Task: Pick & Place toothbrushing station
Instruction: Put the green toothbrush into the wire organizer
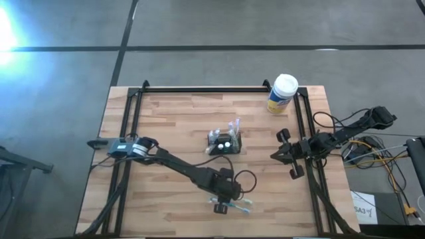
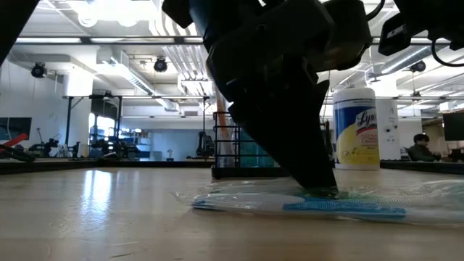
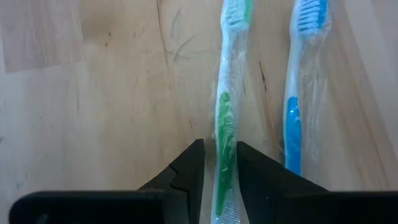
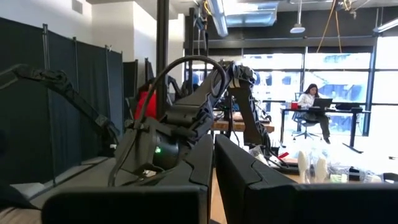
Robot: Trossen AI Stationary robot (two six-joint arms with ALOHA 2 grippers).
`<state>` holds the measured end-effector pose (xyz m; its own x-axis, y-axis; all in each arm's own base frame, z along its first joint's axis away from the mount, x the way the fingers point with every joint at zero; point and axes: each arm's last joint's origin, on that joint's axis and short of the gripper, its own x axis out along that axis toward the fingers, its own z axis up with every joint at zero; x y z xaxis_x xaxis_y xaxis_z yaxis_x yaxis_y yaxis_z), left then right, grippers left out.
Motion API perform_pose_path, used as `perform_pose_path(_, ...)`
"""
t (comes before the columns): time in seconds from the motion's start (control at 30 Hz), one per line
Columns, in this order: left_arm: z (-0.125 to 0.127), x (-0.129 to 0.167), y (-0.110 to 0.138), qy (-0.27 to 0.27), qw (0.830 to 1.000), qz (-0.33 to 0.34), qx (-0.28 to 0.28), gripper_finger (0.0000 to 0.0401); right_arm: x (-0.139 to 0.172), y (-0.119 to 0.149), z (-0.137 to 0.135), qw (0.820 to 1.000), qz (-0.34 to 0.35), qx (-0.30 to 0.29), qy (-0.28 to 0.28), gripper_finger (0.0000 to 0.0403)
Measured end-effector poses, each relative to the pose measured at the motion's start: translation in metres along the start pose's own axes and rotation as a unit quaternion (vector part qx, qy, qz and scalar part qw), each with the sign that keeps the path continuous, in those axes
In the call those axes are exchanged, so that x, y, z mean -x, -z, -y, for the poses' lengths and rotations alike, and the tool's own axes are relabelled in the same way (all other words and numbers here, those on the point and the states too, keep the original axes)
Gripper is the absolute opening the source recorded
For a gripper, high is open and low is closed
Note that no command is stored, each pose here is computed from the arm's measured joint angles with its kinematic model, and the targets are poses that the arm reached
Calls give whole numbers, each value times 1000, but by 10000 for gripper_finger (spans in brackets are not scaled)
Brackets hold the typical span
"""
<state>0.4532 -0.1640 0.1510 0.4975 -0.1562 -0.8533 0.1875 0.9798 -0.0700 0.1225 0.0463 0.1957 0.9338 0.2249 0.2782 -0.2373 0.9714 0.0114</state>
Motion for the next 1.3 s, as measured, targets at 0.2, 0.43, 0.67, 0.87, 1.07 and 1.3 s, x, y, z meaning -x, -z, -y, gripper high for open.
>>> perform_pose_path(0.2, -1, 1, -3, -1, 1000, 6, -10, 57, 0, 0, 0, 1000, 0, 2, 0, 13)
perform_pose_path(0.43, 1, 21, -18, -2, 999, 26, -29, 20, 0, 0, 0, 1000, 1, 2, 0, 13)
perform_pose_path(0.67, 10, 94, -36, -20, 995, 97, -34, 12, 0, 0, 0, 1000, 0, 14, 0, 13)
perform_pose_path(0.87, 26, 195, -29, -85, 974, 200, -60, 12, 0, 0, 0, 1000, -2, 15, -1, 13)
perform_pose_path(1.07, 30, 265, 25, -101, 941, 320, -41, 12, 0, 0, 0, 1000, -2, 12, -2, 13)
perform_pose_path(1.3, 3, 248, 128, -83, 876, 475, -33, 12, 0, 0, 0, 1000, -2, 16, -2, 13)
